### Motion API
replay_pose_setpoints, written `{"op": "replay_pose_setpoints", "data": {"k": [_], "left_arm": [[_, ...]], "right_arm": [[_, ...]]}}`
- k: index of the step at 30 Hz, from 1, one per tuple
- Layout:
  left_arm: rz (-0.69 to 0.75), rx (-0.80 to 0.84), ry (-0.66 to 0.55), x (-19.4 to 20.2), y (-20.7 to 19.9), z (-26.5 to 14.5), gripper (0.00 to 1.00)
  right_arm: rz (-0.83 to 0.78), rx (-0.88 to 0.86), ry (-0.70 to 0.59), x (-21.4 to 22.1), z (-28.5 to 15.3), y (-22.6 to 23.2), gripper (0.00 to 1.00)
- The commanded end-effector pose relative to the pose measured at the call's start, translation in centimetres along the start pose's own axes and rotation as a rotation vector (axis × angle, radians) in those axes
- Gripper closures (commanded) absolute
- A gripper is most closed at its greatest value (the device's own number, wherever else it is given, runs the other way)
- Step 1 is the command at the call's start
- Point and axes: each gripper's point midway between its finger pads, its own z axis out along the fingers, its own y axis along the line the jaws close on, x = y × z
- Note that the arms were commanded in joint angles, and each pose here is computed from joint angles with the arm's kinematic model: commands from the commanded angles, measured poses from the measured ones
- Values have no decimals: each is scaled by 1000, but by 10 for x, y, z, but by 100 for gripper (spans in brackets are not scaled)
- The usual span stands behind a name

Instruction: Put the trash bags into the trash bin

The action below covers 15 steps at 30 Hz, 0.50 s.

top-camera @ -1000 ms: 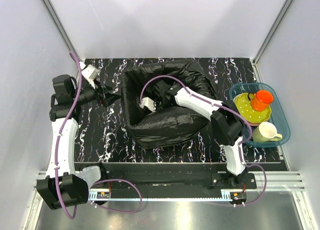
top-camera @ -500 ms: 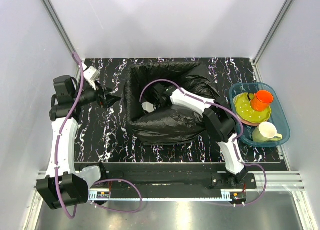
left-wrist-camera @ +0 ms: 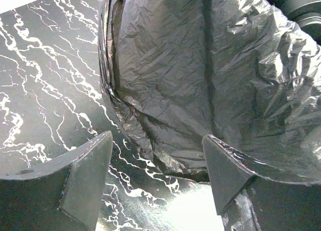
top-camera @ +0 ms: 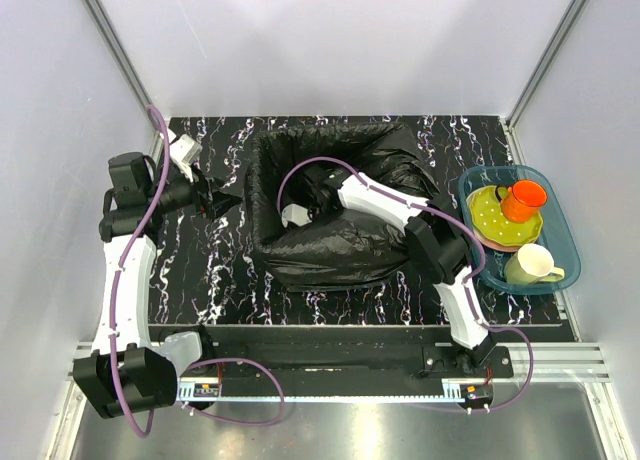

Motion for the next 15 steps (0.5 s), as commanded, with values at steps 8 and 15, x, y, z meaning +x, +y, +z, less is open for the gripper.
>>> {"op": "replay_pose_setpoints", "data": {"k": [8,15], "left_arm": [[23,-2,-47,-21,-4,-4,24],[24,-5,-52,-25,-4,-5,24]], "right_arm": [[-15,196,-229,-60,-92,-12,11],[-20,276,-321,-77,-135,-11,12]]}}
